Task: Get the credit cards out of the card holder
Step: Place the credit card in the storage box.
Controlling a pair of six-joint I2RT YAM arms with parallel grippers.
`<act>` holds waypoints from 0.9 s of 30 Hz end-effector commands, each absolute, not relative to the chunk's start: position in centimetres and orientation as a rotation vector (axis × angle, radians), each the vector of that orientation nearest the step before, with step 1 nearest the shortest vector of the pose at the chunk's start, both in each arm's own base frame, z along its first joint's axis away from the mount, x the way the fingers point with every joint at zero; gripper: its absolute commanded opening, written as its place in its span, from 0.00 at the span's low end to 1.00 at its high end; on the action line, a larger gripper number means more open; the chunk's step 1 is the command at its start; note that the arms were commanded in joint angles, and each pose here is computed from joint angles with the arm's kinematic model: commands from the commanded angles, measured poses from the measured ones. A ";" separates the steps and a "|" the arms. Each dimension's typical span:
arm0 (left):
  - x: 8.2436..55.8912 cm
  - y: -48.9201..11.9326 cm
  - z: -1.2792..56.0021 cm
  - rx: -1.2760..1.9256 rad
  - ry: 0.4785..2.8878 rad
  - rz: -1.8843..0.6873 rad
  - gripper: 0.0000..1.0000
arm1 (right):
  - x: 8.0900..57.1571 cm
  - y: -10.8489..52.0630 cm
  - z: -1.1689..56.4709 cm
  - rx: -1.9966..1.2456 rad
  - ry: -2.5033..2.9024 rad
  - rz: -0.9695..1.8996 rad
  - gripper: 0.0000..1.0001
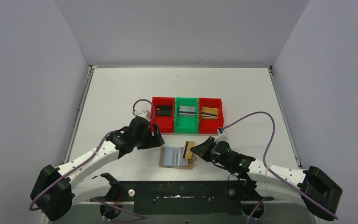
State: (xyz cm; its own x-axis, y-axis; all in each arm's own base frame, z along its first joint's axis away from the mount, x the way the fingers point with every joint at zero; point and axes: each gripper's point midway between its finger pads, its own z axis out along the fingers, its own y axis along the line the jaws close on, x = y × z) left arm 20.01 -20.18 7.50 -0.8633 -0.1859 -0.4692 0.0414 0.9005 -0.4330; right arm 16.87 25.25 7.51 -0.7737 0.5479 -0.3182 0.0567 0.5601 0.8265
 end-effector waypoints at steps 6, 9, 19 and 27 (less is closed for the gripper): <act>25.0 -14.2 15.2 -0.225 2.294 -0.535 0.78 | 19.7 25.0 13.3 0.320 2.074 1.067 0.00; 25.6 -12.5 16.8 -0.231 2.227 -0.479 0.80 | 20.6 23.4 15.0 0.267 2.032 0.945 0.00; 26.4 -9.1 18.7 -0.217 2.075 -0.301 0.86 | 25.0 14.0 24.1 0.021 1.770 0.218 0.00; 26.8 -8.8 19.1 -0.229 2.038 -0.292 0.90 | 28.9 13.9 24.2 -0.445 1.792 -0.098 0.00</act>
State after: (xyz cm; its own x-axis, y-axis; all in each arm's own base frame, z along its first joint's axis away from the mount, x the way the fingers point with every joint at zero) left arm 25.80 -9.30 17.47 -0.5358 -0.2807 -0.7963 -0.0429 0.9510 -0.3063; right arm 26.50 15.18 24.19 -0.2187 -0.0405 -0.9749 -0.1890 0.9820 0.0016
